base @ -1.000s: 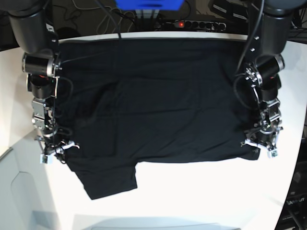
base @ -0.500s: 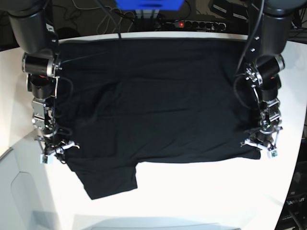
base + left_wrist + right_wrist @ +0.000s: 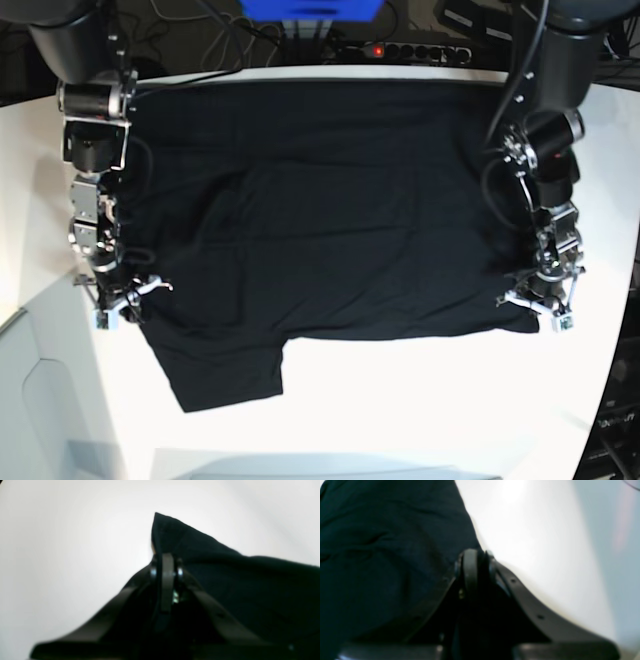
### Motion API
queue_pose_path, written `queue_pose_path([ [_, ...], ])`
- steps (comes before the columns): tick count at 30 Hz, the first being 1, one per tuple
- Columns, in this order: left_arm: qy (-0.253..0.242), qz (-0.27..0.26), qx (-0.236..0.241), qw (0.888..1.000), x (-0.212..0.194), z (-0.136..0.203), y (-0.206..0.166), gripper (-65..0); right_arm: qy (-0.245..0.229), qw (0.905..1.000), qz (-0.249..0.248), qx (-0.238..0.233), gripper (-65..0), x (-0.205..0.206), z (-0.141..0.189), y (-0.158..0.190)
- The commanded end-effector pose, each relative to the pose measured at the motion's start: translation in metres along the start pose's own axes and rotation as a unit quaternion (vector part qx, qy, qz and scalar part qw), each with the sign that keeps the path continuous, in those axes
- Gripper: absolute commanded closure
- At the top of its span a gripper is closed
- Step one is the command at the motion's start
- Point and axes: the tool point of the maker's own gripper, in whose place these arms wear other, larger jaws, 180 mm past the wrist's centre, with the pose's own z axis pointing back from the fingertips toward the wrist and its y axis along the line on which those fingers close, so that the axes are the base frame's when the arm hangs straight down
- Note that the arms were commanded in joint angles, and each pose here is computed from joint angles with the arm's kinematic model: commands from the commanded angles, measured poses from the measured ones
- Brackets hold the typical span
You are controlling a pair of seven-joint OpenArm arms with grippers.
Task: Fold the T-shirt properly
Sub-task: 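Close both grippers on the hem corners of the shirt, then lift the hem corners slightly with both grippers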
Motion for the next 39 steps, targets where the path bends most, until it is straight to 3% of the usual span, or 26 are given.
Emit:
queue_pose_path([
  [1, -0.008, -0.007, 0.011, 1.0, 0.017, 0.002, 0.011, 0.0, -0.042, 0.9991, 0.006, -0.005, -4.7, 0.033, -0.001, -0.006],
  [14, -0.078, -0.057, 0.013, 0.995, 0.034, 0.037, -0.005, 0.0, -0.065, 0.9943, -0.059, -0.06, -4.7, 0.031, 0.016, -0.051],
  [24, -0.096, -0.074, 0.018, 0.992, 0.04, 0.055, -0.005, 0.0, -0.102, 0.9943, -0.027, -0.014, -3.5, 0.056, 0.032, -0.023],
  [31, -0.082, -0.01, -0.006, 0.997, 0.042, 0.066, -0.007, 0.0, -0.13, 0.9915, 0.003, -0.005, -3.5, 0.081, 0.052, -0.008],
  [39, -0.077, -0.006, -0.011, 0.997, 0.042, 0.074, -0.007, 0.0, -0.139, 0.9897, 0.028, 0.014, -3.4, 0.077, 0.076, 0.002],
])
